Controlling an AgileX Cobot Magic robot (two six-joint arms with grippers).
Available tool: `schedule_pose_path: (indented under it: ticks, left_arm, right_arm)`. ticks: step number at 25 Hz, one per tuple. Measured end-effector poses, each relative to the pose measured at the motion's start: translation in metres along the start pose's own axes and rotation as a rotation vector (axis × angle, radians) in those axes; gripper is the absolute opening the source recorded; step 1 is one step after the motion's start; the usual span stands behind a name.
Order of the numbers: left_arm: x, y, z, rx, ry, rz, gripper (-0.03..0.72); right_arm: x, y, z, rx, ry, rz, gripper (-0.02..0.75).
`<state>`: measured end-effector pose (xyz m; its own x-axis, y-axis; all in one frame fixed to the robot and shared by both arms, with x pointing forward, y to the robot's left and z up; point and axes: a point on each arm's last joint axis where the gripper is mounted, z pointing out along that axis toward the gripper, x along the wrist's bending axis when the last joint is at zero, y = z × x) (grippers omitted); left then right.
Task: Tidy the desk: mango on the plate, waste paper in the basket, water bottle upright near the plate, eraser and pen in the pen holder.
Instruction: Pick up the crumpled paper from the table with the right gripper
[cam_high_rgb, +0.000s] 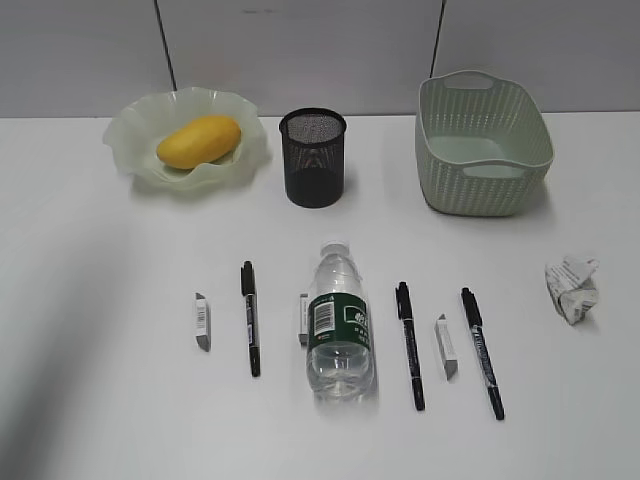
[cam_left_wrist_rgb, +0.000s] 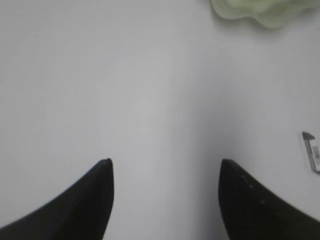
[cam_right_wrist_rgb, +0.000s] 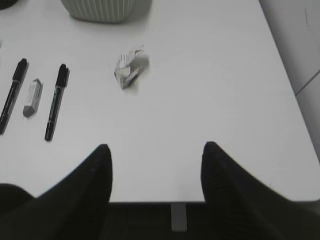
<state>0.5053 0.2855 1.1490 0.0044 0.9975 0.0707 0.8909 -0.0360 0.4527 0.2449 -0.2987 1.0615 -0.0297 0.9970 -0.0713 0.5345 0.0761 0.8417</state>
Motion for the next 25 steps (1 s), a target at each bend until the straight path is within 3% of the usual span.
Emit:
schedule_pose_path:
  ticks: [6,13,17,21,25]
  left_arm:
    - [0.008,-0.092,-0.029,-0.055,-0.008,-0.008,0.498]
    - [0.009,-0.193,-0.059,-0.237,-0.083,-0.044,0.496]
    - [0.009,-0.236,-0.073,-0.393,-0.138,-0.062,0.496]
    - [0.01,-0.265,-0.076,-0.493,-0.149,-0.067,0.496]
    - [0.011,-0.286,-0.073,-0.566,-0.152,-0.069,0.496]
  right_arm:
    - [-0.003,0.042,0.023,0.232,0.016,0.088,0.456]
    - [-0.002,0.073,0.115,0.601,0.063,0.109,0.456]
    - [0.0,0.087,0.164,0.646,0.106,0.112,0.456]
    - [0.005,0.099,0.207,0.673,0.165,0.139,0.456]
    - [0.005,0.101,0.242,0.705,0.172,0.147,0.456]
